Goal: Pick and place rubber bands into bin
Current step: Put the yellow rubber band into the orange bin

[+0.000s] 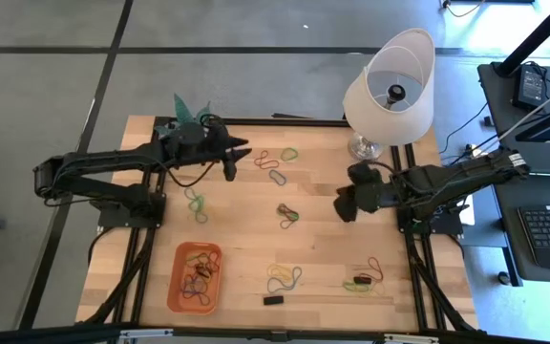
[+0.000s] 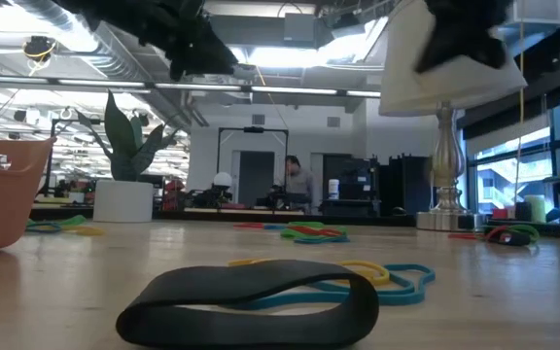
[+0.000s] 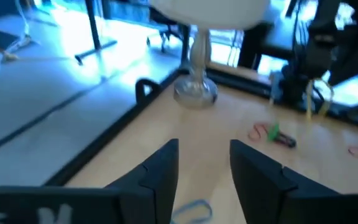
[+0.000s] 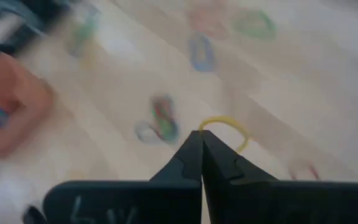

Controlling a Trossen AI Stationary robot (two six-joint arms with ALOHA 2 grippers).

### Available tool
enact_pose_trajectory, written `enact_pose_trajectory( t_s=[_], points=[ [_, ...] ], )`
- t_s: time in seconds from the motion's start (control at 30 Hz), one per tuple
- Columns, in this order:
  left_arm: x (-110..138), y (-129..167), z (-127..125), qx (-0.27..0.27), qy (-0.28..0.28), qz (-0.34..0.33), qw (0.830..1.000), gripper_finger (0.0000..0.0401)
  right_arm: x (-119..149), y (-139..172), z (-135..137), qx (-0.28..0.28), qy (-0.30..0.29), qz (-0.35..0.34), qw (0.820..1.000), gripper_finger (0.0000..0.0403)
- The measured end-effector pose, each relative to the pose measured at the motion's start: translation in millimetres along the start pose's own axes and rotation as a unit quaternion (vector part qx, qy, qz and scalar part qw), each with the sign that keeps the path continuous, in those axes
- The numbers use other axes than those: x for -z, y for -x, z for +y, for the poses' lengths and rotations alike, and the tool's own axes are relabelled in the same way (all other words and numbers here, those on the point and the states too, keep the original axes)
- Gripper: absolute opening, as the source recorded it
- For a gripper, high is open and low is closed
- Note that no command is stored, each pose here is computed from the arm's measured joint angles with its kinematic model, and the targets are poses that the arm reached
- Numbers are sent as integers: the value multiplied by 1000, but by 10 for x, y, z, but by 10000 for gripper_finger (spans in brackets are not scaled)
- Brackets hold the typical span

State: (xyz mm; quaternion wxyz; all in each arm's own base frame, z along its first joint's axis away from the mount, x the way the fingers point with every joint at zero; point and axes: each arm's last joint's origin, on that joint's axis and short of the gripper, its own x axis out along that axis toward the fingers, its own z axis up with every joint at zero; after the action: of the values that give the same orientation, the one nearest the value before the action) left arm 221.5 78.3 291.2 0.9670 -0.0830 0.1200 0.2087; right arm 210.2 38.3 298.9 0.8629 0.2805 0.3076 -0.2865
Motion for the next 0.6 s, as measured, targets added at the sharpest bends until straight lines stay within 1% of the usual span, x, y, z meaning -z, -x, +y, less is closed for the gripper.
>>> enact_pose_trajectory(
  t_s=[0.07, 0.1, 0.2, 0.27, 0.4, 0.5, 0.6],
  points=[
    [-41, -8, -13, 4, 2, -23, 1000, 140, -91, -39, 65, -28, 20, -32, 999, 0],
    [-60, -16, -25, 17, 0, -33, 999, 140, -143, -56, 97, -45, 29, -48, 997, 0],
    [-93, -45, -95, 84, -18, -52, 995, 134, -288, -112, 181, -90, 56, -88, 990, 0],
    [-78, -85, -167, 110, -14, -54, 992, 130, -362, -167, 226, -117, 77, -102, 985, 0],
    [-4, -238, -348, 122, -12, -57, 991, 128, -483, -302, 291, -164, 108, -122, 973, 0],
    [34, -383, -498, 130, -28, -44, 990, 131, -522, -424, 312, -177, 130, -122, 968, 0],
    [-4, -528, -625, 142, -44, -40, 988, 134, -542, -516, 316, -181, 138, -118, 967, 0]
  ],
)
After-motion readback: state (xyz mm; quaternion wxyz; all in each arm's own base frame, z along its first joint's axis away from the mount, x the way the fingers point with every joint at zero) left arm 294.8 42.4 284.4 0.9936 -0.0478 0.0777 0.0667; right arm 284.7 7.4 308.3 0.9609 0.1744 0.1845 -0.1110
